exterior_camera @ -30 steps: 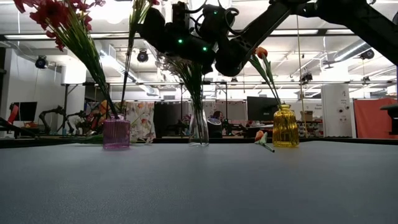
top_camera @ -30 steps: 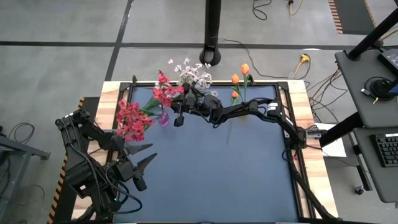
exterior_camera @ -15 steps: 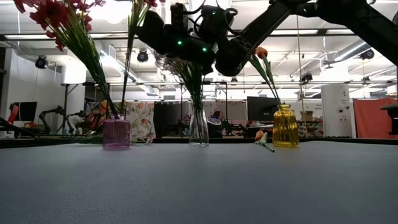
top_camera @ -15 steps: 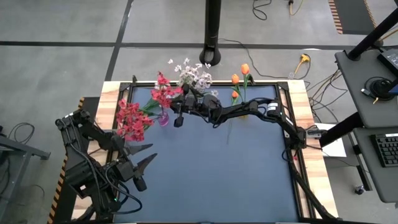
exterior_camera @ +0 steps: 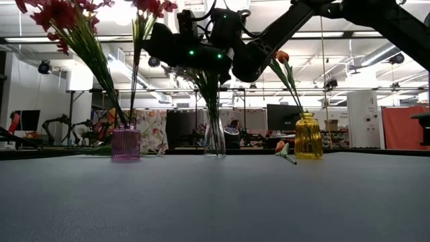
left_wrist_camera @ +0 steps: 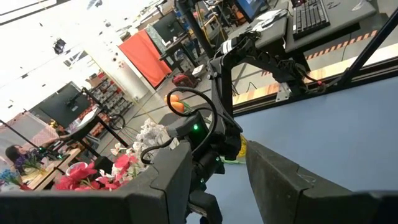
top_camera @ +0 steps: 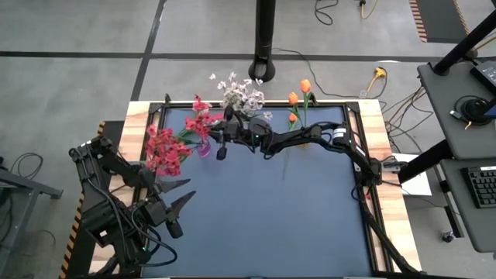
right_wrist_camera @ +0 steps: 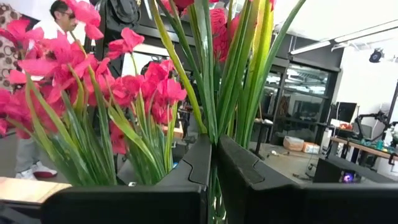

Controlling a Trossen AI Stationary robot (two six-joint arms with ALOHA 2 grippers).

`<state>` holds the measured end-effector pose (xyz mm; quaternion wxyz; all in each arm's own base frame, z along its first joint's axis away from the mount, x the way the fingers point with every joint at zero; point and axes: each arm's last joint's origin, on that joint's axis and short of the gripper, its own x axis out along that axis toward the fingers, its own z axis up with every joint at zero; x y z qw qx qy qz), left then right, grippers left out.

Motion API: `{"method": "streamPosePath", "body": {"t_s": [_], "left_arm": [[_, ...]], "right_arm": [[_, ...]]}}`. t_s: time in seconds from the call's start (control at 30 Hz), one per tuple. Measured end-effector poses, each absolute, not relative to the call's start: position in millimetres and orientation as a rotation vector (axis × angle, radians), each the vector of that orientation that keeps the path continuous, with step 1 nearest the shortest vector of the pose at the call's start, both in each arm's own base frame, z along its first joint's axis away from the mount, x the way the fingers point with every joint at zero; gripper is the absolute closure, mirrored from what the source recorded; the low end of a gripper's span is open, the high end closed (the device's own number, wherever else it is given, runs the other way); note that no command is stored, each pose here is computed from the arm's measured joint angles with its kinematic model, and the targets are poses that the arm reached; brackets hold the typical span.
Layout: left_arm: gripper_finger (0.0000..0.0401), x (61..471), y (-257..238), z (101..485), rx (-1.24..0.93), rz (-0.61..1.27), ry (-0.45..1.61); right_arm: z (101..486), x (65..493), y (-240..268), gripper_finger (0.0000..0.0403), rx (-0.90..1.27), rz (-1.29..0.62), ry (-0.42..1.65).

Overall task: Sort flowers into vase by color
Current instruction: Put the red flower into the purple vase

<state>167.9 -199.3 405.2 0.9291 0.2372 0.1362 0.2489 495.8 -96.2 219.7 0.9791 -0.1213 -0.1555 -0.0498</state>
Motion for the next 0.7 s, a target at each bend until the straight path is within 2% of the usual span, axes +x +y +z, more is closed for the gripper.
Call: {"method": "streamPosePath", "body": {"t_s": [0.7], "left_arm": [[0.0264, 168.1, -199.1, 405.8, 0.503, 0.519, 0.265]], "right_arm": [[215.3, 497.3, -96.4, 0.0389, -0.244, -0.096, -0.265]]}}
